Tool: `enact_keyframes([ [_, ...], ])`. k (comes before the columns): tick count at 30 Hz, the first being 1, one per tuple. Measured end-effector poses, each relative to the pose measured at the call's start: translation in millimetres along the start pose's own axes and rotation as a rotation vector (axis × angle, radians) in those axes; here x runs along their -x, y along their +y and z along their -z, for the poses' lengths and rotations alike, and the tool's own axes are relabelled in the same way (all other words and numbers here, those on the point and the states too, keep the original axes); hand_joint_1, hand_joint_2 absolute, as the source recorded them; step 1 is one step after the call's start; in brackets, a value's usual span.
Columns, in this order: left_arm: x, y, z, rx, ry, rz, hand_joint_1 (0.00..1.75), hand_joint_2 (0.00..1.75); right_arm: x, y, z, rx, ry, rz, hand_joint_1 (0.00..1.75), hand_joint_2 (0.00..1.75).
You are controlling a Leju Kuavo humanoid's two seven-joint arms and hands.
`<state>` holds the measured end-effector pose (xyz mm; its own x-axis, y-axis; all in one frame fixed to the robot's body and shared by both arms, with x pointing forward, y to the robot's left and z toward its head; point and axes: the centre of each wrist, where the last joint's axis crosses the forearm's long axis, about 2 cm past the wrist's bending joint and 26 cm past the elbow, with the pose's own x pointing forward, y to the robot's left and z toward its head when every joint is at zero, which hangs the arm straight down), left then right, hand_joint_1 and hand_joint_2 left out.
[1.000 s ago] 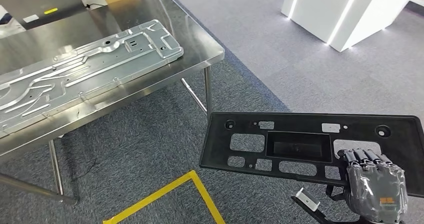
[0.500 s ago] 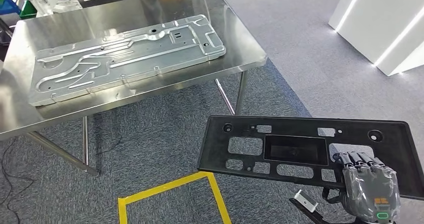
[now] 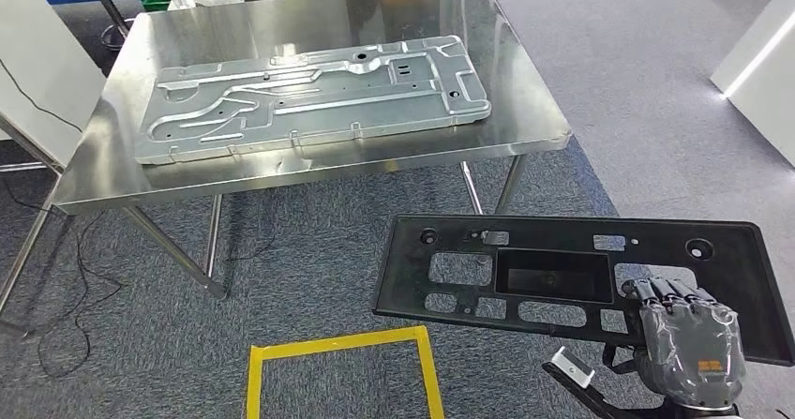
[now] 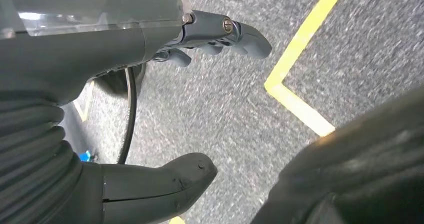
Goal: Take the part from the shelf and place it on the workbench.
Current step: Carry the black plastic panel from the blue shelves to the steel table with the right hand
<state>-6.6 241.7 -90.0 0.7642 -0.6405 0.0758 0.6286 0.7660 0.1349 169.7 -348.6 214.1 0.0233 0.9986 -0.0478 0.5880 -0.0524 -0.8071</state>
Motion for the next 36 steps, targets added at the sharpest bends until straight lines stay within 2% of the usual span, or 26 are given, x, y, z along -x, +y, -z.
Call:
enact_keyframes([
  [24,-1.9,-1.4,-1.5,0.011,0.018,-0.015,0.0,1.75,-0.7,5.0,11.3,0.003,-0.015,0.013,1.57,1.75],
  [36,-3.4,3.3,-2.4,0.02,0.015,-0.018,0.0,1.75,5.5,5.4,58.4,-0.007,-0.041,0.055,1.57,1.75],
])
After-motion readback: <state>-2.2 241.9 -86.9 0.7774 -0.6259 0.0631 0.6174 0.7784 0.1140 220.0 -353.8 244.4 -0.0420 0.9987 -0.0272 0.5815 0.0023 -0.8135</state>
